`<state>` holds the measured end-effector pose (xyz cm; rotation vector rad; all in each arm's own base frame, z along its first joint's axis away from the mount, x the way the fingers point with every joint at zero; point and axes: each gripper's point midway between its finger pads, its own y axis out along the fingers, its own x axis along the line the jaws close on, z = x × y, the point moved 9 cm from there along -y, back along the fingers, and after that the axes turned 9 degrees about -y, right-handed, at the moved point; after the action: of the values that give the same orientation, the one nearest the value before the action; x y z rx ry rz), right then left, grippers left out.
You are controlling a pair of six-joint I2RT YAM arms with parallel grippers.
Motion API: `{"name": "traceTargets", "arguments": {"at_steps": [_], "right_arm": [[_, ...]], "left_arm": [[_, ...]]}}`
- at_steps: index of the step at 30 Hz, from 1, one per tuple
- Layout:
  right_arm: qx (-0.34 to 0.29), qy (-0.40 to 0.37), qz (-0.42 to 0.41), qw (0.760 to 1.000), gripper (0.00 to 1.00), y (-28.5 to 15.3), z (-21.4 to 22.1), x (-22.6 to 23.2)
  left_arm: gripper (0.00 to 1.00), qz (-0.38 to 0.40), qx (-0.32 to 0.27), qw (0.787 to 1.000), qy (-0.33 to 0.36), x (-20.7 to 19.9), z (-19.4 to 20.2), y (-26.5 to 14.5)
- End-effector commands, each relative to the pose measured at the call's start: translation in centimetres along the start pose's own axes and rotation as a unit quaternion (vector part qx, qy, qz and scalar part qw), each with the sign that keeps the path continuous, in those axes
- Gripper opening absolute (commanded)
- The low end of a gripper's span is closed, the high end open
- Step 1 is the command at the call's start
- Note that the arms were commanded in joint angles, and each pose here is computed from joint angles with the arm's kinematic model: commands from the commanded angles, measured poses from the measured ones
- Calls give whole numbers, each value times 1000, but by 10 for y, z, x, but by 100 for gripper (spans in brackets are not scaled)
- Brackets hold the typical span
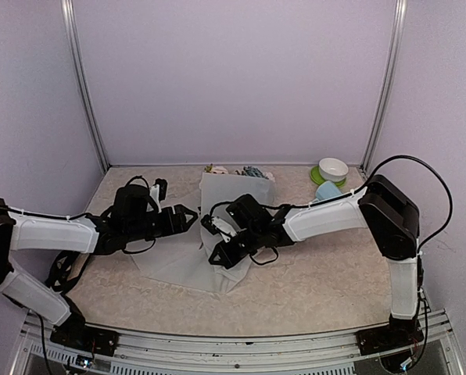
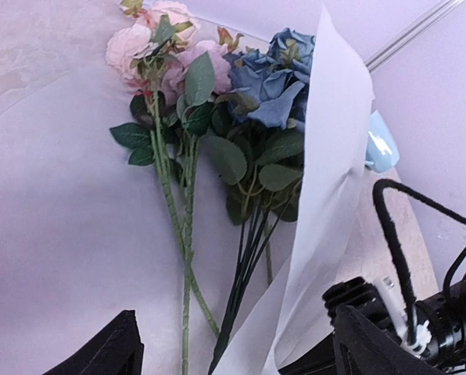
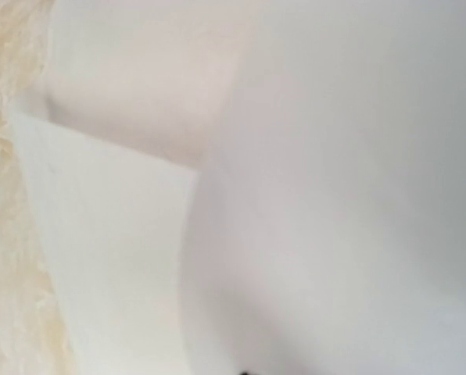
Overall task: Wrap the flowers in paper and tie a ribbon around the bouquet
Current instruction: Fold the one-fourth-folded wrapping paper at the center of the board, then press the fold line on the 2/3-folded wrapping paper.
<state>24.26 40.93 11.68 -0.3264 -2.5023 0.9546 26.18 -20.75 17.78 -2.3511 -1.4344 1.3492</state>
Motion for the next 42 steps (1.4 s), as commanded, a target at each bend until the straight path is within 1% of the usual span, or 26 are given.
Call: {"name": "traceTargets", "arguments": {"at_steps": [1, 4, 5, 6, 10, 12, 13, 14, 16, 19, 23, 24, 25, 27, 28, 30, 31, 36, 37, 38, 40, 41, 42], "right_arm": [[16, -6, -5, 1000, 0, 10, 13, 1], [11, -5, -8, 1000, 0, 8, 12, 3], [11, -5, -8, 1000, 0, 8, 12, 3], [10, -5, -6, 1000, 0, 8, 11, 3], [8, -5, -5, 1000, 0, 7, 12, 3], [8, -5, -7, 1000, 0, 7, 11, 4], [8, -5, -8, 1000, 0, 6, 11, 3], [8, -5, -8, 1000, 0, 7, 11, 3], [7, -6, -9, 1000, 0, 6, 10, 4], [6, -9, -6, 1000, 0, 4, 10, 4], [11, -8, -4, 1000, 0, 2, 11, 4], [11, -8, -5, 1000, 1, 1, 11, 5], [10, -8, -6, 1000, 3, 0, 11, 6], [4, -10, -10, 1000, 5, -6, 7, 9], [1, -11, -12, 1000, 10, -9, 5, 11], [-3, -16, -19, 1000, 25, -17, 0, 16], [-4, -20, -24, 1000, 31, -23, -2, 19], [-37, -53, -63, 996, 62, -71, 0, 43], [-47, -59, -73, 994, 66, -81, 2, 48], [-53, -65, -89, 993, 68, -89, 4, 53], [-58, -63, -99, 991, 68, -98, 8, 54], [-56, -53, -87, 993, 67, -97, 10, 51], [-51, -41, -70, 995, 63, -94, 13, 45]], "left_arm": [[85, 80, 28, 996, -19, 5, -7, 18], [89, 146, 56, 986, -53, 11, -7, 34], [92, 172, 65, 982, -53, 8, -6, 37], [92, 192, 64, 978, -52, 4, -6, 38], [86, 229, 49, 972, -25, -8, -6, 39], [83, 239, 46, 970, -16, -11, -5, 38], [79, 242, 46, 969, -14, -12, -4, 38], [74, 236, 47, 970, -16, -10, -3, 39], [59, 215, 60, 974, -25, -3, 0, 49], [43, 238, 94, 966, -34, -1, 10, 62], [10, 241, 111, 963, -40, 1, 20, 68], [3, 237, 108, 965, -39, 3, 19, 68], [0, 233, 107, 966, -38, 4, 18, 68], [0, 216, 104, 970, -31, 9, 16, 71], [0, 198, 102, 974, -30, 13, 16, 74], [0, 155, 105, 982, -34, 26, 16, 82], [0, 142, 107, 984, -34, 31, 16, 85], [0, 121, 117, 985, -32, 42, 24, 89], [0, 117, 119, 985, -31, 44, 27, 89], [0, 117, 120, 985, -31, 45, 28, 90], [0, 121, 124, 984, -33, 46, 30, 91], [0, 124, 127, 984, -33, 46, 32, 92], [0, 125, 127, 983, -32, 46, 32, 92]]}}
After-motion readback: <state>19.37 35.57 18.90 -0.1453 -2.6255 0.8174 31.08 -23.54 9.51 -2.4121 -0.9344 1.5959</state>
